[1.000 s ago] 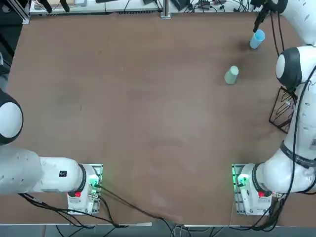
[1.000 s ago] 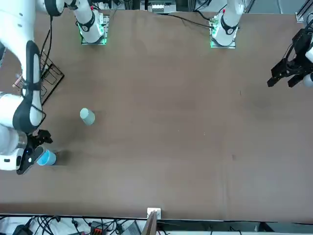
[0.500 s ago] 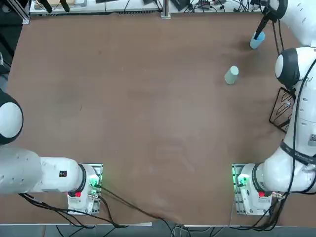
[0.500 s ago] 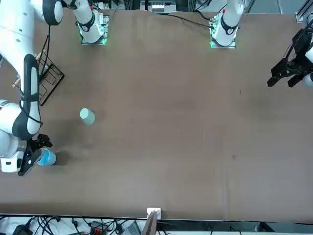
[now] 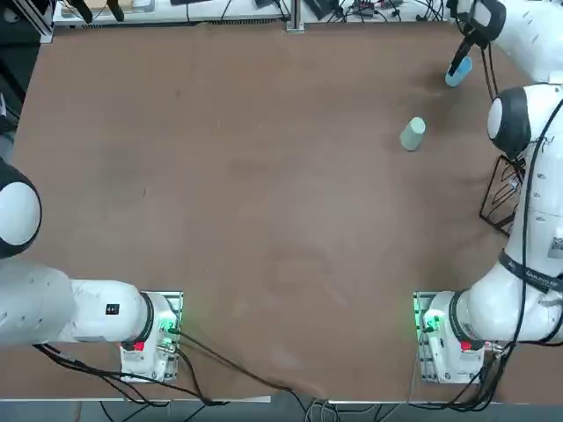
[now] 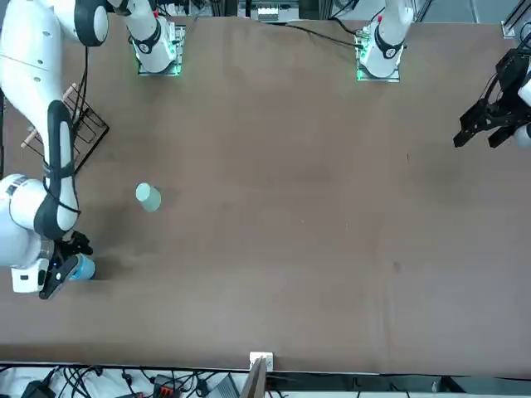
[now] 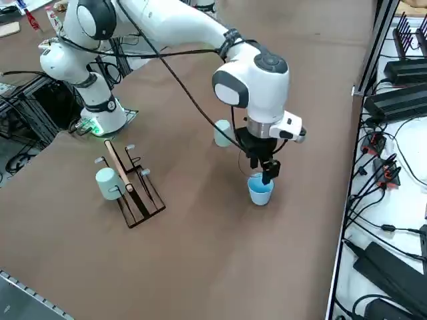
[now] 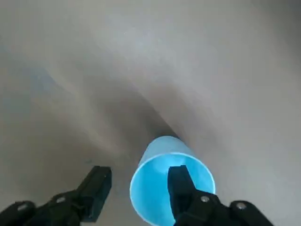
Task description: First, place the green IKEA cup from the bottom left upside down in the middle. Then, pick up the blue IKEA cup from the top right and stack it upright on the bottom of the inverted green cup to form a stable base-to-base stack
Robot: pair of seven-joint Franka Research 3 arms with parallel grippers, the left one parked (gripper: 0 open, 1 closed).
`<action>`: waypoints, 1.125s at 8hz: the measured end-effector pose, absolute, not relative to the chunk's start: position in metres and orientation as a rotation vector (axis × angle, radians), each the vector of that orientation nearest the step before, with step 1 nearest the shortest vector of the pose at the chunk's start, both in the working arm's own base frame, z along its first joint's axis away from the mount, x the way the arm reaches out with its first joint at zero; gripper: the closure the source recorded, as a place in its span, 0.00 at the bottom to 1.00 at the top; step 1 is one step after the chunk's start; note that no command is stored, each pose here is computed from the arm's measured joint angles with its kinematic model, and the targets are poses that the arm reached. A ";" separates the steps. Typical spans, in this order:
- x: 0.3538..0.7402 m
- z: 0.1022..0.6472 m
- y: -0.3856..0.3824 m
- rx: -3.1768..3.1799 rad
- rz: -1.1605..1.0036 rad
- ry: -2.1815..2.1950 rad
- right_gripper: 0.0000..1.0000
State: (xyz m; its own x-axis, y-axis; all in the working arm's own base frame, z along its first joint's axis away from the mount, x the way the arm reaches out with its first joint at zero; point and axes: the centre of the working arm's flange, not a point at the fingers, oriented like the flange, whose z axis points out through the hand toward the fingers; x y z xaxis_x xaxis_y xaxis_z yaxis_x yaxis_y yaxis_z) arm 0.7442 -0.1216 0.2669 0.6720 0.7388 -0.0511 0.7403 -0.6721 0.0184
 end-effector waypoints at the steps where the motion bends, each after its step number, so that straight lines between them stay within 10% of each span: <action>1: 0.744 0.265 -0.122 2.838 -0.063 1.256 0.48; 6: 0.744 0.265 -0.123 2.812 -0.059 1.305 0.97; 9: 0.747 0.280 -0.124 2.785 -0.022 1.354 0.98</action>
State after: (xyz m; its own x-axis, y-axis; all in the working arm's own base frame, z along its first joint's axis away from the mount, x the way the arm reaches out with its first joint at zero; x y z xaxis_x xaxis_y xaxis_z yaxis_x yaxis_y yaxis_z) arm 0.7466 -0.1240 0.2800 0.6176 0.7858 -0.0323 0.7865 -0.6167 0.0337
